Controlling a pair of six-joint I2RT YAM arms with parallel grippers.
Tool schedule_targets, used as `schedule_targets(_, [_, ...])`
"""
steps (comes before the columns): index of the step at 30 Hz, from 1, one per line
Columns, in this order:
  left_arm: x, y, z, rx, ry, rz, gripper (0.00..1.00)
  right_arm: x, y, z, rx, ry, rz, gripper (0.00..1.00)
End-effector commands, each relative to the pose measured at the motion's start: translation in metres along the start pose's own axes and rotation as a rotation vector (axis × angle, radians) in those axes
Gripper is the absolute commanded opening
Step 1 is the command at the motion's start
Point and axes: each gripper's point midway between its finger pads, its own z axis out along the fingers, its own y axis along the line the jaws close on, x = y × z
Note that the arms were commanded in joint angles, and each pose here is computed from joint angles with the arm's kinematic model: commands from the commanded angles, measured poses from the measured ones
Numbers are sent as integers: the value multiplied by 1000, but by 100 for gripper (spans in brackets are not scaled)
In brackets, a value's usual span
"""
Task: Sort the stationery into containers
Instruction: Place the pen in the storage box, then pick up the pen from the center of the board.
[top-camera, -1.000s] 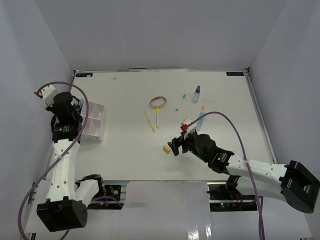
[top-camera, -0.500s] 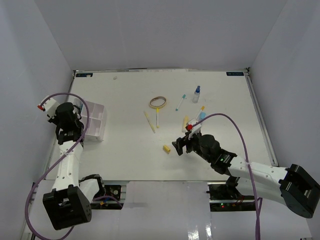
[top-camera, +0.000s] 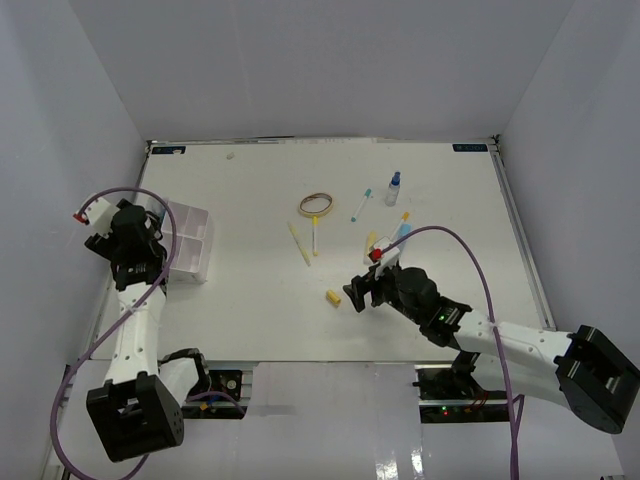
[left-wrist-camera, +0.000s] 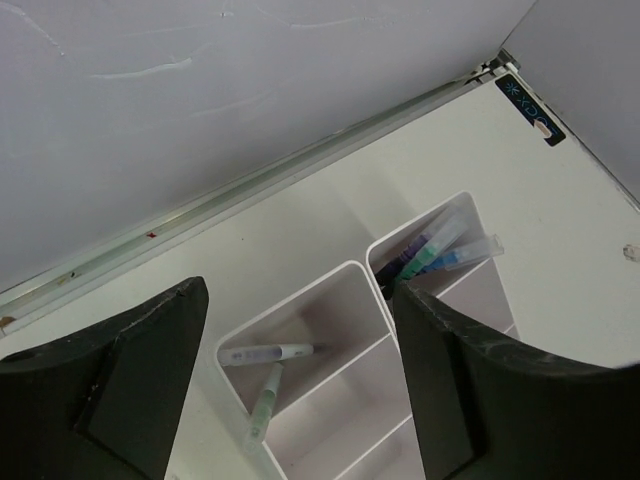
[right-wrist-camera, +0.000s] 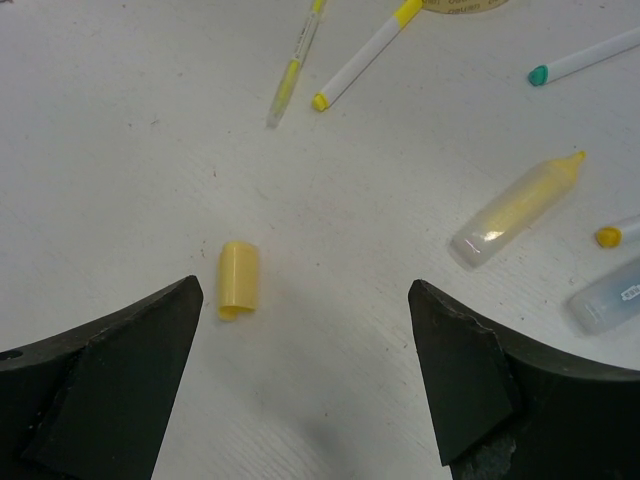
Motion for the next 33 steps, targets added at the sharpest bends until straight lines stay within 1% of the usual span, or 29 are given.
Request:
schedule_targets(1, [-17,-3,-11,26,-7,-39,87,-24,4,5,-13,-31,0,90])
schedule_targets(3, [-23,-12,-17,76,4,-45,96,-25,4,5,-8,-12,0,91])
schedule_targets(4, [-24,-17,-19,104,14,-47,98,-24,3,5,-1,-5,2,91])
schedule_targets(5, [-24,-28,-24,163,43,-48,98,-25,2,4,6,-1,5,91])
schedule_targets(6, [-31,-38,-27,202,52,-54,98,-27,1,4,13,-2,8,91])
schedule_targets(11, [-9,-74,-46,369,245,-29,98,-24,-6,-1,57,21,32,91])
schedule_targets(12, [4,-86,-57,427,310,-7,98,-22,-7,-2,64,24,33,91])
schedule_targets(13, [5,-97,-60,457,341,4,98,-19,-9,-3,69,29,38,91])
schedule_targets(15, [20,-111,-74,492,418,59,98,-17,-10,-5,74,29,43,91])
schedule_targets(16, [27,-134,-87,543,444,104,98,-14,-12,-5,85,33,46,91])
schedule_targets(18, [51,-162,-120,631,525,189,97,-13,-14,-6,97,31,46,91])
schedule_targets(19, [57,-171,-126,645,550,199,94,-12,-15,-7,102,32,45,91])
schedule_targets(21, [75,-192,-136,660,608,210,94,-10,-17,-9,110,34,38,91])
schedule_targets(22, [86,-201,-148,679,626,231,94,-8,-19,-9,118,36,38,91])
schedule_targets(24, [108,-216,-153,663,675,243,94,-3,-23,-12,133,35,34,91])
schedule_targets(25, [114,-226,-162,670,676,257,93,1,-26,-15,141,37,34,91])
schedule_targets(26, [134,-232,-161,647,707,282,92,3,-27,-15,149,39,34,91])
schedule_targets(27, [145,-238,-169,648,727,290,91,6,-30,-16,159,41,35,91])
schedule_targets(28, [148,-246,-170,641,728,285,90,8,-31,-17,163,40,39,90])
schedule_targets(30, [179,-253,-168,603,773,324,89,11,-32,-18,165,40,43,90])
schedule_targets(31, [185,-258,-168,591,788,314,88,10,-33,-18,165,34,45,90])
schedule_targets(33, [192,-269,-165,573,791,302,84,14,-34,-19,168,33,47,90])
